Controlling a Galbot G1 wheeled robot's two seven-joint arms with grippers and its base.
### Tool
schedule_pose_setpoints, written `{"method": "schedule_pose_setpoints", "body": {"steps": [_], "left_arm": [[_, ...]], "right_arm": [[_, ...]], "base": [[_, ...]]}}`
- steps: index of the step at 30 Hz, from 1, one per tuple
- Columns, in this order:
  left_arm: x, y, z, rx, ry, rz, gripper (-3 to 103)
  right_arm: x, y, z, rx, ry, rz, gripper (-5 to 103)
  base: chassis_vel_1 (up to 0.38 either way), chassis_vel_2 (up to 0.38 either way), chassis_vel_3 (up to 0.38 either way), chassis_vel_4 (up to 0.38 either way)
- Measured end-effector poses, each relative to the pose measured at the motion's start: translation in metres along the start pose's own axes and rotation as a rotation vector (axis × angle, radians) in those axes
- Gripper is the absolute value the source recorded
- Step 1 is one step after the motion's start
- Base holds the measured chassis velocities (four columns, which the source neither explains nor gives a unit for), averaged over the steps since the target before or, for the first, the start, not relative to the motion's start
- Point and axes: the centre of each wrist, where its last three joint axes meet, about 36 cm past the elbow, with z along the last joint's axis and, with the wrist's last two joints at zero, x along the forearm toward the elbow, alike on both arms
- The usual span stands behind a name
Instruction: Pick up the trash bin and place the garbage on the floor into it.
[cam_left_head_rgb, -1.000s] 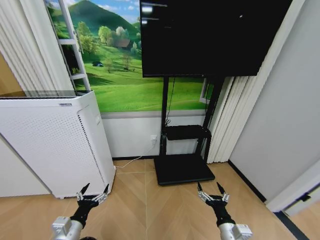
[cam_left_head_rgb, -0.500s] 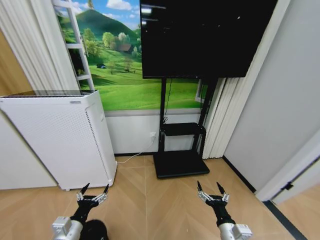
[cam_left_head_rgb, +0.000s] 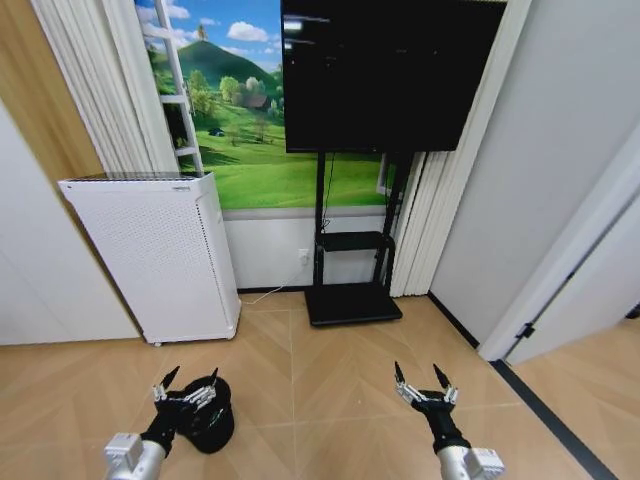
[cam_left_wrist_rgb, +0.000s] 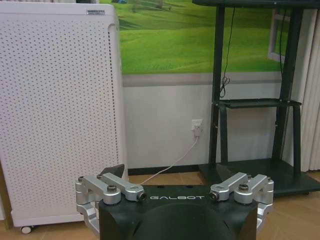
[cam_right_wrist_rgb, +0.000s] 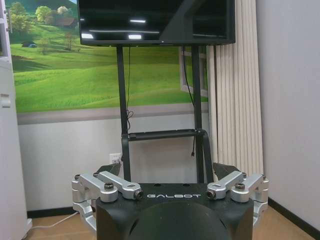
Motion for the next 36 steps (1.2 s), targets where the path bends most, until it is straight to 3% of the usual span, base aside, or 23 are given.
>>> {"method": "schedule_pose_setpoints", "body": {"steps": [17, 26, 36], "left_arm": [[0.0000, 0.0000, 0.0001, 0.000, 0.000, 0.000, 100], [0.0000, 0.0000, 0.0000, 0.000, 0.000, -0.001, 100], [0.0000, 0.0000, -0.0001, 0.000, 0.000, -0.001, 100]], "right_arm": [[-0.0001, 0.0000, -0.0001, 0.000, 0.000, 0.000, 100], [0.0000, 0.0000, 0.0000, 0.000, 0.000, 0.000, 100], [-0.0003, 0.0000, -0.0002, 0.000, -0.001, 0.000, 100]], "base": [[0.358, -0.317, -0.355, 0.322], [0.301, -0.005, -0.296, 0.031], [0.015, 0.053, -0.015, -0.043]]}}
